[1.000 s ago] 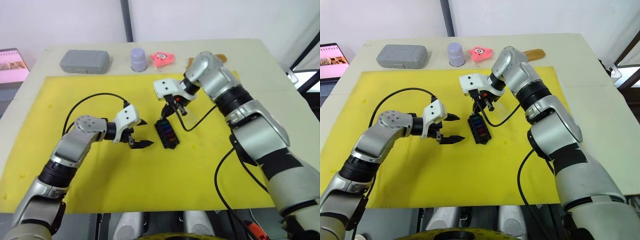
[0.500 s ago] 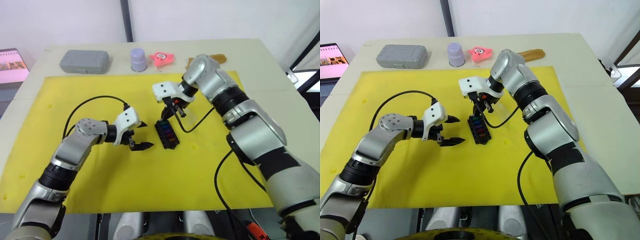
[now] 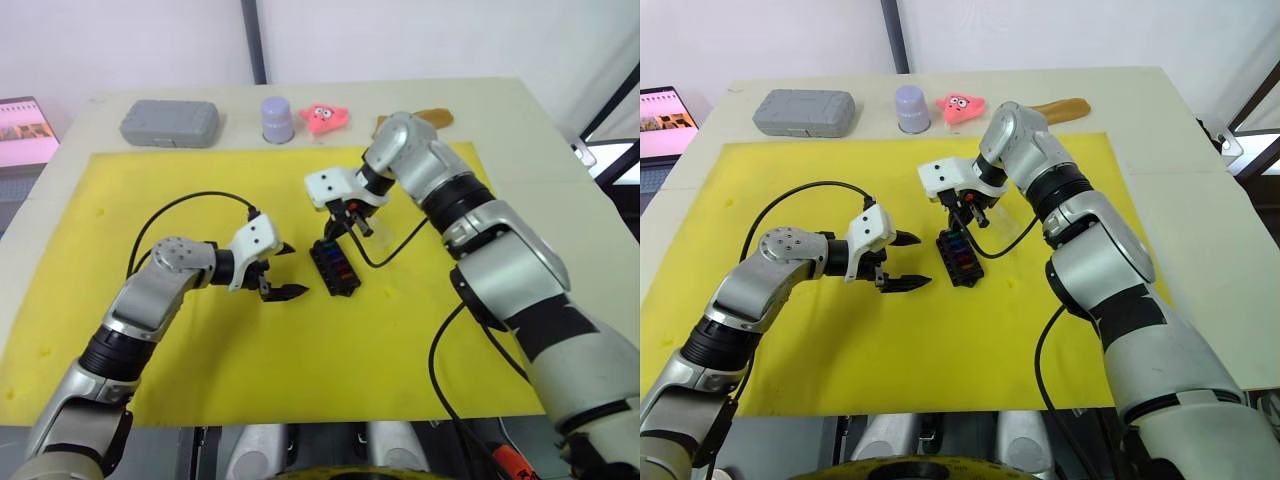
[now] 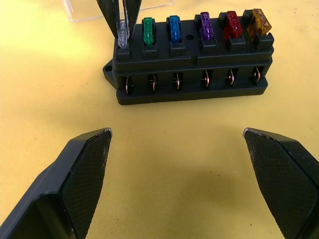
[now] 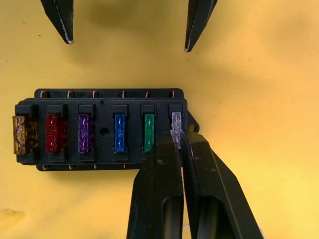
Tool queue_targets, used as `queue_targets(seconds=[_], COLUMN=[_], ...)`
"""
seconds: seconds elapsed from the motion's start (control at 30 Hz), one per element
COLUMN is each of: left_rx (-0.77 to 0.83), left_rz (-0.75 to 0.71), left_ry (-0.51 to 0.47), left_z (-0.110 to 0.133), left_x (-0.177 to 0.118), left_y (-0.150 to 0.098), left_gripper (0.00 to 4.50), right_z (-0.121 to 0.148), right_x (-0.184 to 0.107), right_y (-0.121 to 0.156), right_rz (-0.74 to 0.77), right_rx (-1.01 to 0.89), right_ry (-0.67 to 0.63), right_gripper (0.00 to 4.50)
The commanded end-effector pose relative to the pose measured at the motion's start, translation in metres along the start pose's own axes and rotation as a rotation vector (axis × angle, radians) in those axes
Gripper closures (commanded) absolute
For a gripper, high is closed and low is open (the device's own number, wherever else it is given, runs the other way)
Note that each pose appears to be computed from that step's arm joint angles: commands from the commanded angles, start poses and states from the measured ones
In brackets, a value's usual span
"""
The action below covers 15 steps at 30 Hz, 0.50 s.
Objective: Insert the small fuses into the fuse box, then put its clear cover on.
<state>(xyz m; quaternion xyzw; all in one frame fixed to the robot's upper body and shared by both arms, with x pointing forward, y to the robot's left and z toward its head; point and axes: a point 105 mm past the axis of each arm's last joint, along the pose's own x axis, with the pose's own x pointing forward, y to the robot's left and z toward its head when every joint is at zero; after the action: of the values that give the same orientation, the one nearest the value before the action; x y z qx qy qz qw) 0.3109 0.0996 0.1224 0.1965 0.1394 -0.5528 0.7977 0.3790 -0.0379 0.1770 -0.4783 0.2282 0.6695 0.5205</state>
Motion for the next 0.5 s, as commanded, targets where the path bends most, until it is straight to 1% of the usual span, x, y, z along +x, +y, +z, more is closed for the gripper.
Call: queue_targets(seconds=[0.03,0.13,0.23,0.27,0.3,0.5], left_rx=[0.044,0.043,0.043,0.043,0.043,0.043], left_rz=[0.016,0.015,0.014,0.013,0.014,0.012], left_ry=[-0.022,-0.021,-0.02,-0.02,-0.02,-0.017], left_z=[0.011,0.011,0.011,0.011,0.011,0.011], left_x=[-0.003,-0.004,-0.004,-0.004,-0.004,-0.004], left_y=[0.003,0.003,0.003,0.003,0.003,0.004], left_gripper=[0.06,0.06,0.0,0.0,0.0,0.0], right_z=[0.006,0.009,0.011,0.013,0.015,0.019], right_x=[-0.005,-0.007,-0.01,-0.012,-0.013,-0.02], right_y=[-0.002,-0.003,-0.004,-0.005,-0.006,-0.008], right_rz=[-0.005,-0.01,-0.017,-0.025,-0.036,-0.056], right_rx=[-0.016,-0.023,-0.026,-0.022,-0.02,-0.026], right_ry=[-0.005,-0.016,-0.026,-0.034,-0.045,-0.066], right_gripper=[4.5,4.5,3.45,3.04,2.54,2.54])
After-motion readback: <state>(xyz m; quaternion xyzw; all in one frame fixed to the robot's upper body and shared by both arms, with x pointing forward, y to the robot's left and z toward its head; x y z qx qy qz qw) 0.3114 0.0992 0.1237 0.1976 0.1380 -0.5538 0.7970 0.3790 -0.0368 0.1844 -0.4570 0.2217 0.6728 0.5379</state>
